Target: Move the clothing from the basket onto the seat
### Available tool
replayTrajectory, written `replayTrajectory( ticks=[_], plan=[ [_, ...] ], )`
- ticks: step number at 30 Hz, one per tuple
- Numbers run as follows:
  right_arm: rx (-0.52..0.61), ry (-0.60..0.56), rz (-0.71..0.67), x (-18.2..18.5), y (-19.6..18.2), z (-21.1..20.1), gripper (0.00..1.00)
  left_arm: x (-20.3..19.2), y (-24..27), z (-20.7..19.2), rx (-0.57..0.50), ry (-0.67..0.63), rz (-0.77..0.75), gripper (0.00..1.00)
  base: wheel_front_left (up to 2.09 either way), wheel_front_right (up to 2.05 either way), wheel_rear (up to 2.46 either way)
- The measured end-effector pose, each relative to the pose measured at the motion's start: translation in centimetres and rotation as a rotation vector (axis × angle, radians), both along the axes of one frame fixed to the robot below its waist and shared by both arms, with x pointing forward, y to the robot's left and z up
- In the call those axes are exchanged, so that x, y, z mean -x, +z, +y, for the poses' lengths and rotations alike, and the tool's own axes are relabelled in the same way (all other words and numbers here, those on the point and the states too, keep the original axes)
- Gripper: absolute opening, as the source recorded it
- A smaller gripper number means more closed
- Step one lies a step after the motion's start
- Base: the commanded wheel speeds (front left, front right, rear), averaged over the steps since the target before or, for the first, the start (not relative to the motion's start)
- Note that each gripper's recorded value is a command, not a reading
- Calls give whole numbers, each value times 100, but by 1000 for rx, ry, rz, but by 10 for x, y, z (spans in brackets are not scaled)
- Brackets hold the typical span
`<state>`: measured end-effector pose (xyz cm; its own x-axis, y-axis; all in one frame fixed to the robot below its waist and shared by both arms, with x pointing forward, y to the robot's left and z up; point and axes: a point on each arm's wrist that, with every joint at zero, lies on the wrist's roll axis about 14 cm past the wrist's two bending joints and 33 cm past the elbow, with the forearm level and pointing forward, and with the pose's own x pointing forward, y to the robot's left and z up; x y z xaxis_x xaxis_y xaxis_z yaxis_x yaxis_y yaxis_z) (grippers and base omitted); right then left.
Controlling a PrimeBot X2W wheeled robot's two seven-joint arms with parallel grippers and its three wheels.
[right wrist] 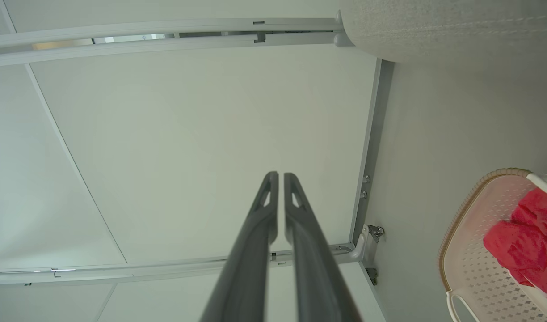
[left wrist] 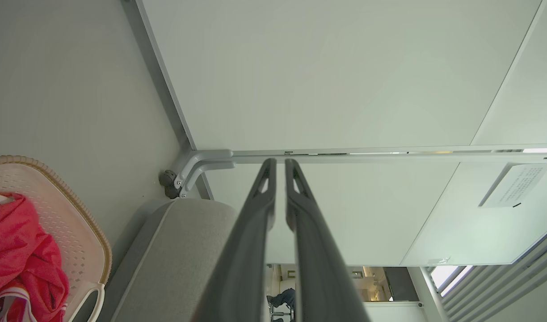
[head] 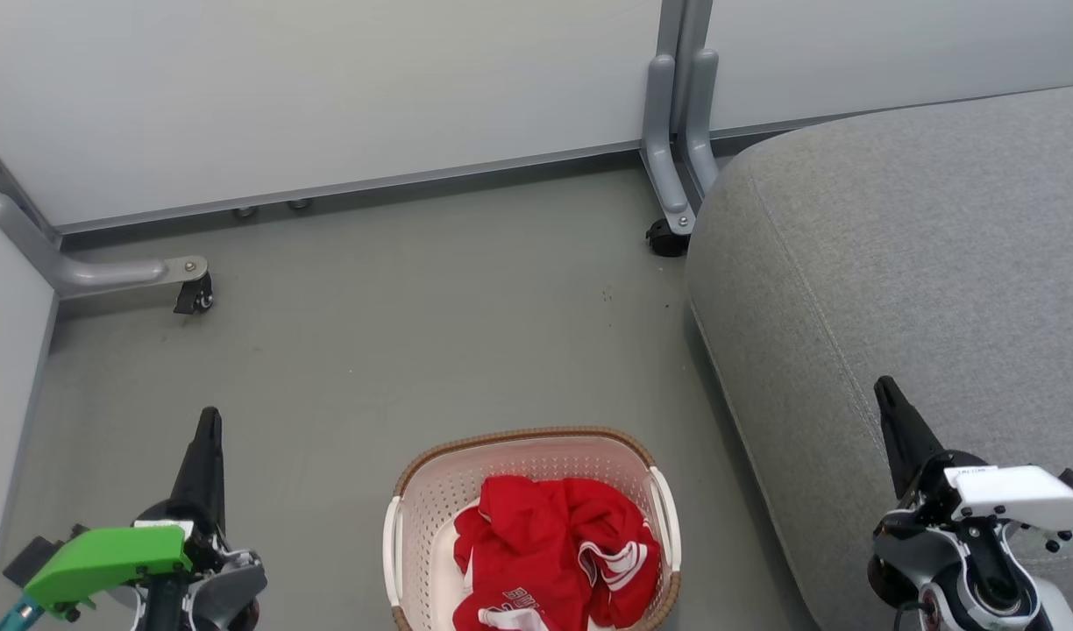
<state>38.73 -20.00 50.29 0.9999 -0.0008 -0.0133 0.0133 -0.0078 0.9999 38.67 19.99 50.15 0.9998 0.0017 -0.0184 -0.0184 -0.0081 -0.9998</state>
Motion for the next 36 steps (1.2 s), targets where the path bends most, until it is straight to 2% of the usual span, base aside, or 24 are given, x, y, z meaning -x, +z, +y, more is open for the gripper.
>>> replayTrajectory(
  ticks=[6, 11, 18, 22, 36],
  plan=[
    [-18, -4, 95, 15, -32, 3, 100, 14, -31, -3, 15, 1, 96, 100, 0, 0, 0],
    [-6, -11, 100, 16, -34, 5, 100, 14, -31, -6, 1, 4, 95, 100, 0, 0, 0],
    [69, -27, 106, 17, -34, 2, 100, 13, -28, -13, -114, -12, 90, 100, 0, 0, 0],
    [153, -32, 111, 17, -35, 0, 100, 12, -26, -13, -199, -13, 83, 100, 0, 0, 0],
    [560, 30, 56, 18, -20, 17, 100, 15, -14, -20, -535, -33, 48, 100, 0, 0, 0]
  ],
)
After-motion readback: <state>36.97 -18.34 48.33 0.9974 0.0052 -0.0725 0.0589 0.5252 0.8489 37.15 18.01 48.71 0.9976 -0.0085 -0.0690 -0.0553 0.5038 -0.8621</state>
